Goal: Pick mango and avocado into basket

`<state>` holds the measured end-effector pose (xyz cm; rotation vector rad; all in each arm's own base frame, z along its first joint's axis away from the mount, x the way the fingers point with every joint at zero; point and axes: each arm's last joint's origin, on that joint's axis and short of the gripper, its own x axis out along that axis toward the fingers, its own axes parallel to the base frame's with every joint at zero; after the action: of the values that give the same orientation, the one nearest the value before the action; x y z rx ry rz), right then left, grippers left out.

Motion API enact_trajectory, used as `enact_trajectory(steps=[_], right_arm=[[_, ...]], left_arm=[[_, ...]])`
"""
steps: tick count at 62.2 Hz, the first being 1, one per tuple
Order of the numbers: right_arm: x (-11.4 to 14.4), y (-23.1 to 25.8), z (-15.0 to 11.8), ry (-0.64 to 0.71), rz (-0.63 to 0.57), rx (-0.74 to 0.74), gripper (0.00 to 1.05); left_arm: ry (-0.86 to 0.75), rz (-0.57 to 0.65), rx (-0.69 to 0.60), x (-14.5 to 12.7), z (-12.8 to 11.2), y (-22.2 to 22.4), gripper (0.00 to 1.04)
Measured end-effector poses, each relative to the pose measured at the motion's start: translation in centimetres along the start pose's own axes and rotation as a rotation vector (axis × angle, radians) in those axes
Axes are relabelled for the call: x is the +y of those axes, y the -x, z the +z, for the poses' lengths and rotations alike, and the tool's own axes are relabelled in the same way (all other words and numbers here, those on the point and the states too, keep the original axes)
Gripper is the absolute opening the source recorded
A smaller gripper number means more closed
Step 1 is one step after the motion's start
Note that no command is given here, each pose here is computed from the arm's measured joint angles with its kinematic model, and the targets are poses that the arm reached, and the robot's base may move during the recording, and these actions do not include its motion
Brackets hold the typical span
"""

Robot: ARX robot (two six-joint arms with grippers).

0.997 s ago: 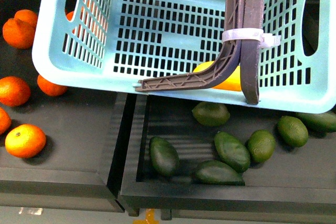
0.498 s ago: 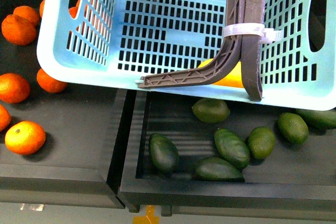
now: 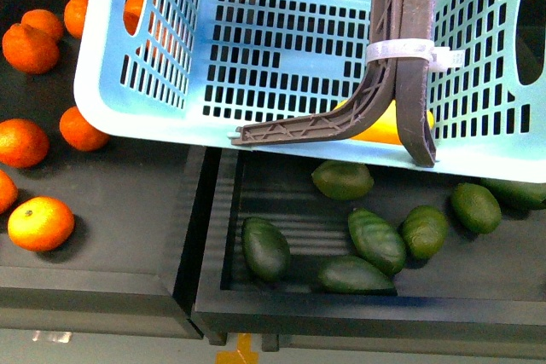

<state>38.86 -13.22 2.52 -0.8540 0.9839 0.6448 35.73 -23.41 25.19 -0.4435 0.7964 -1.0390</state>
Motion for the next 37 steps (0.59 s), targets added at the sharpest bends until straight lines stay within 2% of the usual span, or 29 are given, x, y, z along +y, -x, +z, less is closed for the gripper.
enact_trajectory(steps=[8,15,37], right_arm=[[-1.0,-1.2,-0.2,0.159,0.001,0.024,0.96],[-1.9,-2.3,0.1,0.232,-0.003,0.022,0.96],[-2.8,-5.4,1.7,0.287,0.082,0.019,0.96]], left_arm=[[-0.001,-0.001,0.001,0.0,0.0,0.0,0.14],[0.000,0.001,0.000,0.0,0.0,0.0,0.14],[0.000,0.003,-0.001,0.0,0.0,0.0,0.14]])
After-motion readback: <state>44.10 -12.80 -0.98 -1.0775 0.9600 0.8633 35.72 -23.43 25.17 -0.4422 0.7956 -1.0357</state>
